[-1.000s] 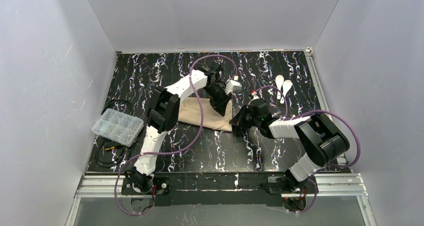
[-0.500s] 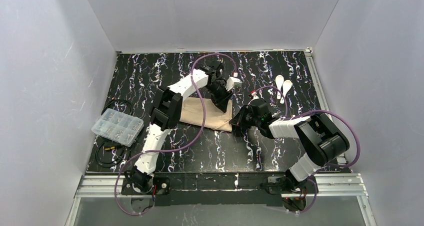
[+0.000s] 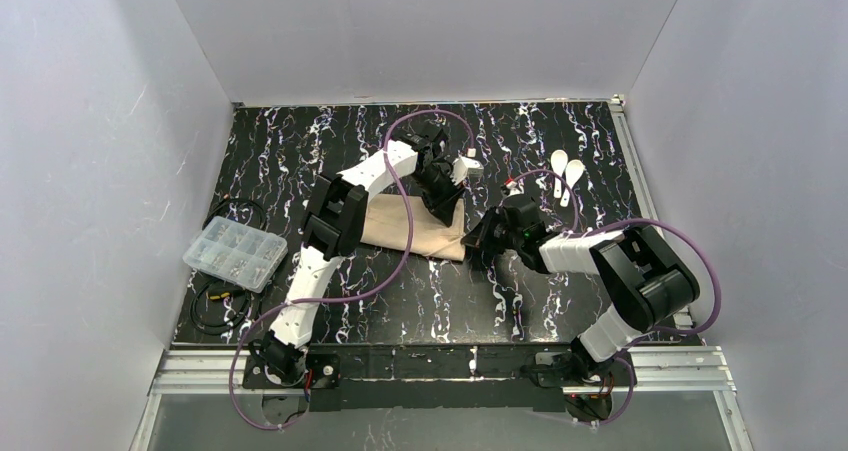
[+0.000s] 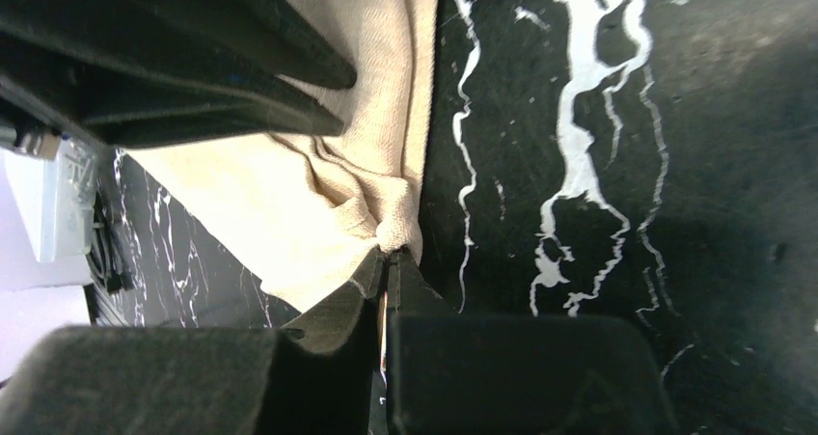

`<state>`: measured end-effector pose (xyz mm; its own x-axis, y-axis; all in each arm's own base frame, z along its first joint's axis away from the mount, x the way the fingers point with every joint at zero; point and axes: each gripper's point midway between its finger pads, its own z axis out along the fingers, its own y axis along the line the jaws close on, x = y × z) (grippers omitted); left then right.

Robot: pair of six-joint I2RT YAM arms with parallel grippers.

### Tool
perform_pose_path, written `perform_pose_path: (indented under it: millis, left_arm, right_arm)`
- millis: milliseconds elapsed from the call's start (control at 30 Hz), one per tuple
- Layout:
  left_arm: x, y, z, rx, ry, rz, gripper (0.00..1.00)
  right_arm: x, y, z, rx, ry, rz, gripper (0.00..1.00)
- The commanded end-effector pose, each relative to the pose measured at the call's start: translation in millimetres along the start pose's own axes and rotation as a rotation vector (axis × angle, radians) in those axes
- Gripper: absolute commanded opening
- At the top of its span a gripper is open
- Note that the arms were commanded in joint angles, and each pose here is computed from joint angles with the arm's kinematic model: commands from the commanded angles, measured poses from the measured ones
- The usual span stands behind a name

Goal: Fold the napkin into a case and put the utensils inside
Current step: Smooth out the 2/3-rectangle-folded napkin at the center of the board.

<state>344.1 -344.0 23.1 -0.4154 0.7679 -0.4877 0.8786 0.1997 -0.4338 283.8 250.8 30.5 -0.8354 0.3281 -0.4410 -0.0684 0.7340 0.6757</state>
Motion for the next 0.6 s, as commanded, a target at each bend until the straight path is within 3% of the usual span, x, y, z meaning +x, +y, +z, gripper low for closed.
perform_pose_path:
  millis: [0,333,567]
  left_arm:
    - [17.4,-13.1,4.3,0.008,0.078,0.029,0.2]
    - [19.8,-16.4,4.9,0.025,0.086,0.041,0.18]
    - [22.5,-17.2,6.6,0.035,0.097,0.037,0.18]
  right_arm:
    - [-29.8,5.4,-0.9,0.011,-0.078,0.024,0.01]
    - [-26.4,-3.8,3.3,0.043,-0.069,0.042,0.01]
    - [-44.5,24.9,0.9,-0.045,-0.097,0.016,0.01]
